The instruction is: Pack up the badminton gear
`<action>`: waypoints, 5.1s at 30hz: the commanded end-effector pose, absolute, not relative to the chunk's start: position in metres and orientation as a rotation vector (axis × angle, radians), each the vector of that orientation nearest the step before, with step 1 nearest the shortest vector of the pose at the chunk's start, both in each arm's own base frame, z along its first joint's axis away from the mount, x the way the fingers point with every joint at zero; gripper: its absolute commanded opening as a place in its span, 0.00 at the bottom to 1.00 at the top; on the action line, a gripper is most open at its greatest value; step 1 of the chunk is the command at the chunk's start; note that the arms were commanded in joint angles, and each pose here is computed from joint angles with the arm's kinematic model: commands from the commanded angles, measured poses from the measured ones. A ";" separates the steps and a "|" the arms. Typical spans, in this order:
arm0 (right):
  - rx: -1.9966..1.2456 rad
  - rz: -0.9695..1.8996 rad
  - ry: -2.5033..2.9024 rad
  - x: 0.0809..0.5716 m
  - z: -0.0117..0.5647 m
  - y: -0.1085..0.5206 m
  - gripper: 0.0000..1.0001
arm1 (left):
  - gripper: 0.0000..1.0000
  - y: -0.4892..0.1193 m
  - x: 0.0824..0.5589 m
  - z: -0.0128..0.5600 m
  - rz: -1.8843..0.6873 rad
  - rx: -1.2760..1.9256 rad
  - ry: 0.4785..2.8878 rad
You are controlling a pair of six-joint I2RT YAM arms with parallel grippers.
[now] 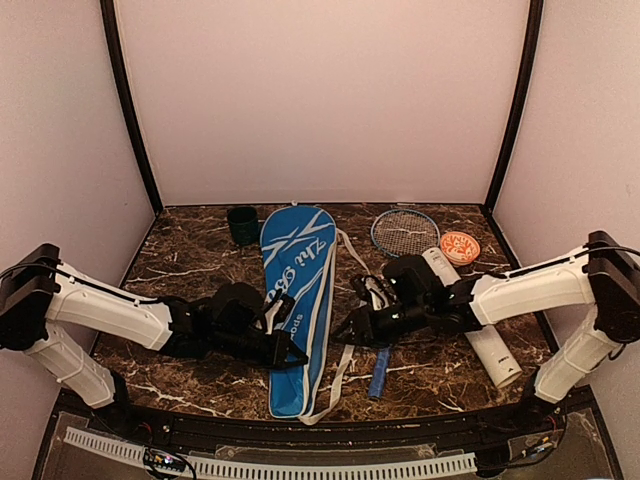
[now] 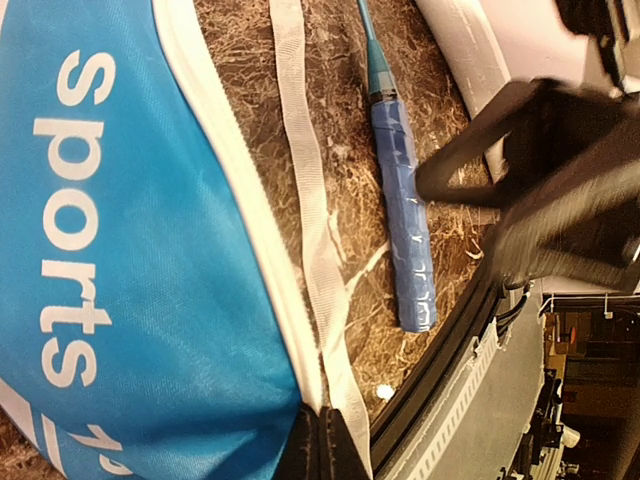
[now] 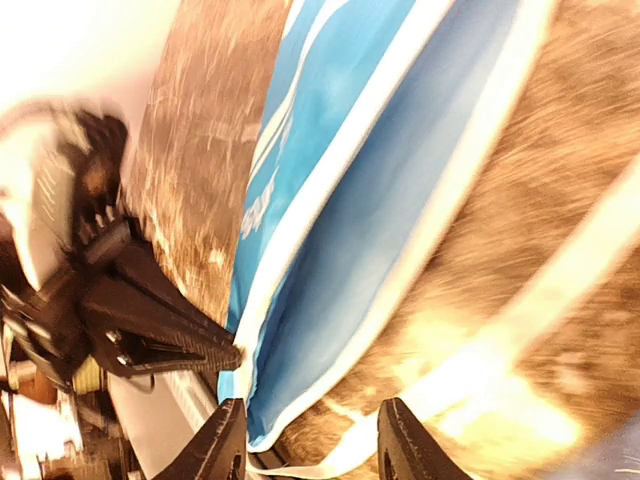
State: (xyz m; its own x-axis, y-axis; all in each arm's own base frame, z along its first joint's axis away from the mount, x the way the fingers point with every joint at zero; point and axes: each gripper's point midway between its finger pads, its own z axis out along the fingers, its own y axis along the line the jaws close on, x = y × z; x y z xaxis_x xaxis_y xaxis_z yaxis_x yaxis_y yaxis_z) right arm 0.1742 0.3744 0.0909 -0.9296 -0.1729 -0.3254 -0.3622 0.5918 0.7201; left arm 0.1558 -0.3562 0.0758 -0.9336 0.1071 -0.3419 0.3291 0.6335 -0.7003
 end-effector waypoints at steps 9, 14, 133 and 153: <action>0.139 0.905 2.633 0.258 0.056 0.272 0.31 | 0.00 -0.363 0.167 0.078 -1.143 0.398 2.557; 0.241 0.851 2.603 0.287 0.050 0.259 0.32 | 0.00 -0.364 0.170 0.082 -1.141 0.392 2.540; -0.078 0.943 2.620 0.213 0.087 0.240 0.00 | 0.00 -0.358 0.317 0.052 -0.061 0.470 2.628; -0.227 0.910 2.719 0.166 0.084 0.231 0.00 | 0.00 -0.353 0.324 0.113 -0.356 0.327 2.497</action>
State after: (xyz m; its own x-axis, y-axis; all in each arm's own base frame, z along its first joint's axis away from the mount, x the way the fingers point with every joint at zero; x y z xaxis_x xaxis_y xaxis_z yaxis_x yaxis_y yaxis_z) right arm 0.1845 0.2328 0.0841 -0.9518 -0.0080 -0.3066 -0.1916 0.7961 0.5740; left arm 0.3202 -0.3477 0.0878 -0.8167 0.2159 -0.5352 0.3108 0.9460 -0.0926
